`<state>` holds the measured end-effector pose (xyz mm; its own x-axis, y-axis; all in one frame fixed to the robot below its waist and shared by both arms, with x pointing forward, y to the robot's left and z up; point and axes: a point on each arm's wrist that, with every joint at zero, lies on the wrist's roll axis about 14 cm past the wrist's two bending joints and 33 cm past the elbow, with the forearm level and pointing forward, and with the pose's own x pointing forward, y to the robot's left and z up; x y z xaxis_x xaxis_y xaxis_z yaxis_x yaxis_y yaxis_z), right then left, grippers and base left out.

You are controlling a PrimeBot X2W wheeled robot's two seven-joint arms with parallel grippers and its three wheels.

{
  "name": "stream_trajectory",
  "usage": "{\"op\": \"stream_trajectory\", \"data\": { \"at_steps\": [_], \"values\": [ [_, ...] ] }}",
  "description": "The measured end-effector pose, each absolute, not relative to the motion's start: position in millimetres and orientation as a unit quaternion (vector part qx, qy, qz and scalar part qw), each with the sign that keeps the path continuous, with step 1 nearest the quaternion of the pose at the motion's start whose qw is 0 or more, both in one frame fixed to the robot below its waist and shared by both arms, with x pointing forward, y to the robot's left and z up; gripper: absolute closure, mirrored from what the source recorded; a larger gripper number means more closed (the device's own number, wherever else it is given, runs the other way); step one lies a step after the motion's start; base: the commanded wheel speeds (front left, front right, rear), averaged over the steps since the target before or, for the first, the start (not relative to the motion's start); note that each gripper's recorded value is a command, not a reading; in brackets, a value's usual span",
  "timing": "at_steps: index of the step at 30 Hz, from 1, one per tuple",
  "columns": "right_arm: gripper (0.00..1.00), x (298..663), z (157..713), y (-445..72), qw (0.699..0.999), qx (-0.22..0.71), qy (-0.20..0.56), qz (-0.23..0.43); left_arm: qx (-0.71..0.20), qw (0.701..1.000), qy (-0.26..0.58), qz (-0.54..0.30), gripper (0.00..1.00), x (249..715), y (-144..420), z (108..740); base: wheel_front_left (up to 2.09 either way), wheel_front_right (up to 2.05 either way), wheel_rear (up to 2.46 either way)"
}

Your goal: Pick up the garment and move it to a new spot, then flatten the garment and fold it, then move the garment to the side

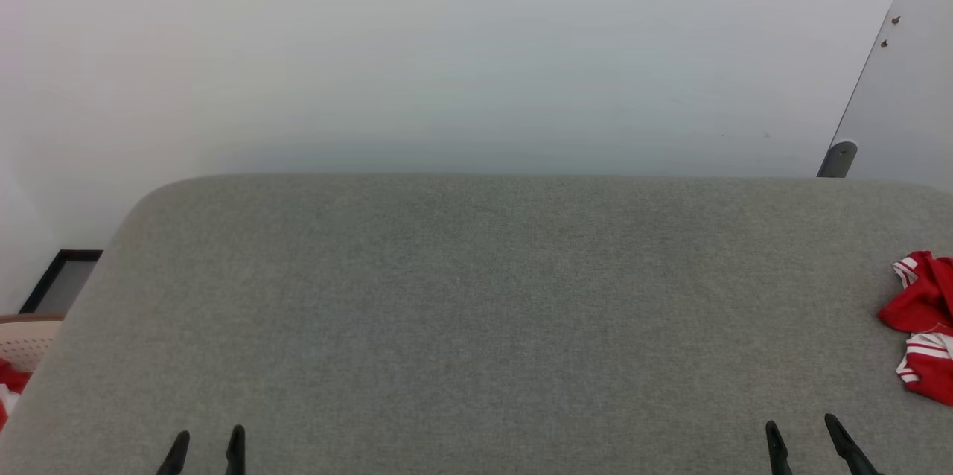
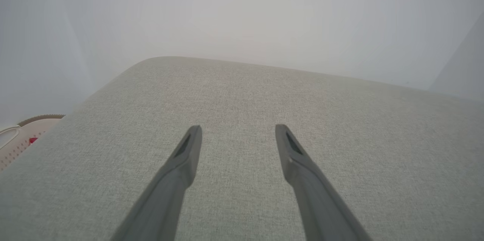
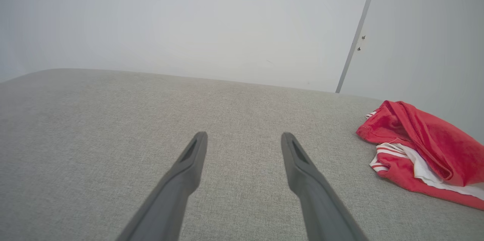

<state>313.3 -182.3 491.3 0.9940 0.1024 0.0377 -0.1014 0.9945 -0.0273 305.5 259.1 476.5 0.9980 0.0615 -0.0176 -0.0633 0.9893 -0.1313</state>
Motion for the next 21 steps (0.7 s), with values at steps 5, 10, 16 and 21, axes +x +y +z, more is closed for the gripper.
{"op": "stream_trajectory", "data": {
  "at_steps": [5, 10, 16, 21],
  "values": [
    [0.00, 313.6, 492.5, -180.5, 0.998, -0.013, -0.021, 0.054, -0.070, 0.997, 0.001, 0.036, 0.00, 305.1, 260.7, 479.6, 0.00, 0.00, 0.00],
    [1.00, 310.3, 479.0, -178.6, 0.999, -0.009, 0.001, 0.054, -0.082, 0.995, 0.028, 0.040, 1.00, 297.9, 255.0, 461.3, 0.00, 0.00, 0.00],
    [1.00, 306.8, 464.4, -181.4, 0.998, 0.026, 0.030, 0.042, -0.121, 0.990, 0.056, 0.050, 1.00, 292.5, 249.2, 444.6, 0.00, 0.00, 0.00],
    [1.00, 311.3, 465.6, -185.3, 0.996, 0.076, 0.033, 0.027, -0.166, 0.983, 0.054, 0.059, 1.00, 297.0, 248.5, 445.8, 0.00, 0.00, 0.00]
  ]
}}
